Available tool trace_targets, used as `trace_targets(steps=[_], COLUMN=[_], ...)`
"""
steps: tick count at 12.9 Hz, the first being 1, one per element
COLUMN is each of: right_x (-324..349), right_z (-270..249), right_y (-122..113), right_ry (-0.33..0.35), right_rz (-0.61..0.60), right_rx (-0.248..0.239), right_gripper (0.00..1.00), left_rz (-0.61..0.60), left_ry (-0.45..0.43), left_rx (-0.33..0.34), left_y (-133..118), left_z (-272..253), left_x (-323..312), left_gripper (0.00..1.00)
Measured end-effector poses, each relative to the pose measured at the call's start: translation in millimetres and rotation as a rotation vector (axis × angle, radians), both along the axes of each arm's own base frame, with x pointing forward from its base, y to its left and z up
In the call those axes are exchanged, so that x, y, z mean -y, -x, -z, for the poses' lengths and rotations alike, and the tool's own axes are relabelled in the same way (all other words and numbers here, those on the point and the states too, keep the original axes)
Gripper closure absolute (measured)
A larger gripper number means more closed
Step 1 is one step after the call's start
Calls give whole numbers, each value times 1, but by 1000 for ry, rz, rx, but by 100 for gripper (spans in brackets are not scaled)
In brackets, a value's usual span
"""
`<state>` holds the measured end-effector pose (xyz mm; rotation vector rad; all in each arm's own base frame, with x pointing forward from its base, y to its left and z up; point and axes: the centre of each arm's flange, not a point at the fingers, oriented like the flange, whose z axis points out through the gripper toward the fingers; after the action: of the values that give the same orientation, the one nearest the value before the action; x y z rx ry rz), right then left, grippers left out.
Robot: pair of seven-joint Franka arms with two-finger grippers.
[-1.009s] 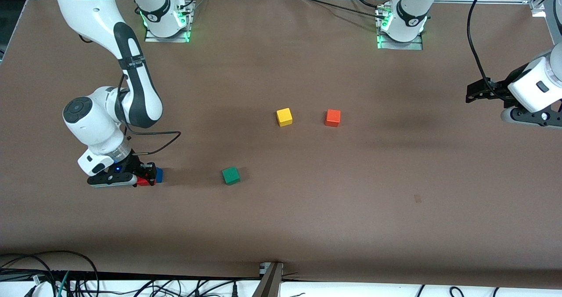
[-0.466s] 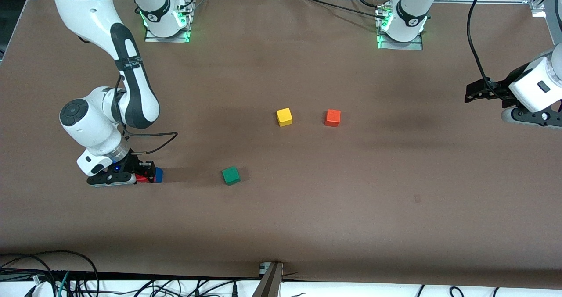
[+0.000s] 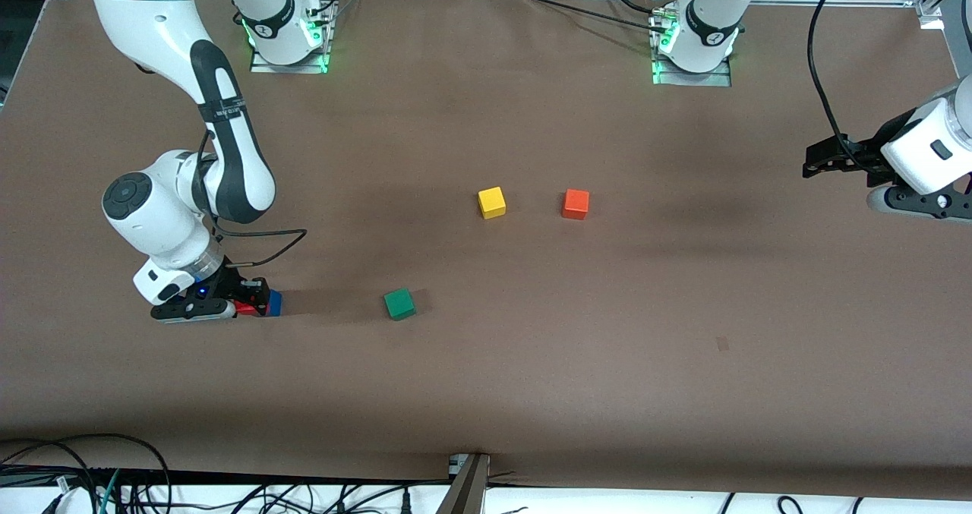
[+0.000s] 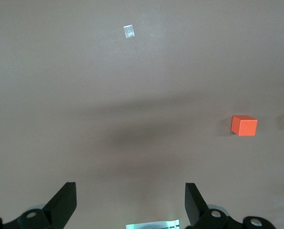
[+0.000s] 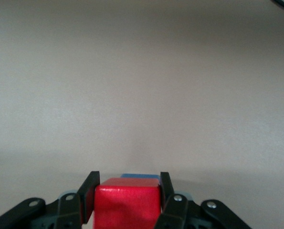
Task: Pass red block to right arm, stack on blue
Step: 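Lower the red cube onto the blue cube with the right gripper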
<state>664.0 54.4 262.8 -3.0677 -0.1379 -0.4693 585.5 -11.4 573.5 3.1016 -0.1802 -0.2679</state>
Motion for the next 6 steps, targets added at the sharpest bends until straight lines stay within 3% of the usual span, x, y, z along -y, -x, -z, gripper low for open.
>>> trace_targets(steps=[6], right_x=[8], right_z=[11], right_y=[1], right_ry=[6], right_rz=[8], right_rx=[-20], right_gripper=[44], left_rz=[0], left_ry=[0], left_rx=[5], left_y=[0], left_z=[-2], left_x=[0], left_gripper=[0])
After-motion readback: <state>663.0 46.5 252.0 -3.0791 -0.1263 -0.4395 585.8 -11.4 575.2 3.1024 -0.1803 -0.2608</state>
